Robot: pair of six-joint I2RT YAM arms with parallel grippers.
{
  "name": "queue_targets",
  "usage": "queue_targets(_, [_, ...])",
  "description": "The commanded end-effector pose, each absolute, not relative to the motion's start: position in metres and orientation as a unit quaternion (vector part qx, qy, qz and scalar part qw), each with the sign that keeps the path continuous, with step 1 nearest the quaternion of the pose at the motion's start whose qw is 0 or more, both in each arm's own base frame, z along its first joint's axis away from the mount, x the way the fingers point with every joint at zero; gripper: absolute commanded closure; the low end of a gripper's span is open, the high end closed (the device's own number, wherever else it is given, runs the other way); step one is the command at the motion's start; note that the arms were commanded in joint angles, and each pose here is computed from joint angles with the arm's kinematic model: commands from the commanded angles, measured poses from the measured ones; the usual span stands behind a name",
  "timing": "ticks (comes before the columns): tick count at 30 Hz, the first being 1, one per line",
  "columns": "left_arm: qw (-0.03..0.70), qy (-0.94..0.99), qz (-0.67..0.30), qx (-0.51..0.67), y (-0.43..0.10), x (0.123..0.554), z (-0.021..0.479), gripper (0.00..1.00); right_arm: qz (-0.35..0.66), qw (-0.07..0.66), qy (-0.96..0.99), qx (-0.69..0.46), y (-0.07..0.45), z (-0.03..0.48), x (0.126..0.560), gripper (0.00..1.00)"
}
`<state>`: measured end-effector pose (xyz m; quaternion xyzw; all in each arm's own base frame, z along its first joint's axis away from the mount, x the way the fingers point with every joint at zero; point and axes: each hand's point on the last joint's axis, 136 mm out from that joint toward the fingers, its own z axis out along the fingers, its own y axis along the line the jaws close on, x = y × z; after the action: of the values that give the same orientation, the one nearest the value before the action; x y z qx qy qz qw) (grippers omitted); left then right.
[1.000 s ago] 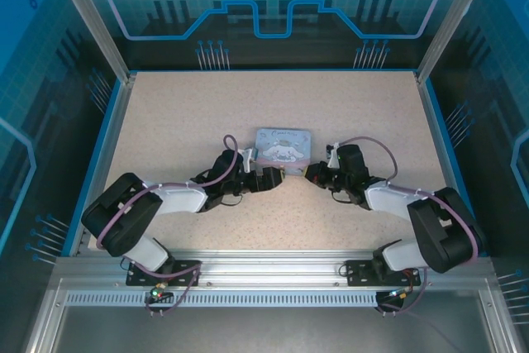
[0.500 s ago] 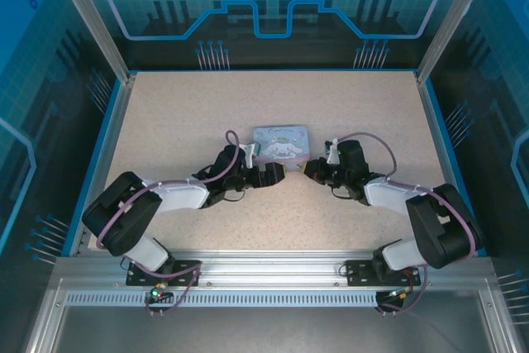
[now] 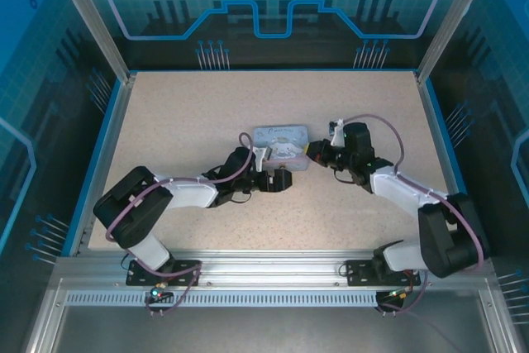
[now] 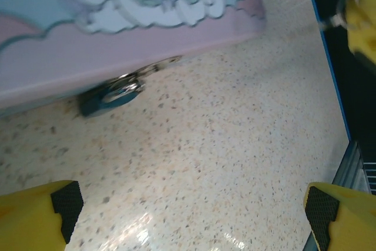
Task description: Unlock a padlock with a key
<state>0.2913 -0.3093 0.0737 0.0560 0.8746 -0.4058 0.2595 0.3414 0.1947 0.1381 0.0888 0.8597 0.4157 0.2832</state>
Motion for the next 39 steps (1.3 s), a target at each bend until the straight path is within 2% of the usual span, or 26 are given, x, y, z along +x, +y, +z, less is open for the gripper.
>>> queue_targets(1, [0.29, 0.874, -0.378, 0.09, -0.307, 0.299, 0.064, 0.01, 0.421, 0.29, 0.853, 0.108, 0.196, 0.146, 0.363, 1.0])
queue_targets(8, [0.326, 0.867, -0.35, 0.136, -0.308, 0.307, 0.05, 0.01, 0.424, 0.274, 0.854, 0.129, 0.203, 0.133, 0.384, 1.0])
queue_targets(17, [0.36, 0.865, -0.303, 0.176, -0.312, 0.32, 0.04, 0.01, 0.412, 0.253, 0.863, 0.147, 0.203, 0.111, 0.387, 1.0])
queue_targets(32, [0.42, 0.868, -0.216, 0.156, -0.3, 0.336, 0.014, 0.02, 0.411, 0.238, 0.867, 0.152, 0.204, 0.1, 0.387, 1.0])
queue_targets(39, [0.41, 0.866, -0.233, 0.166, -0.308, 0.333, 0.011, 0.01, 0.414, 0.235, 0.867, 0.148, 0.206, 0.1, 0.388, 1.0])
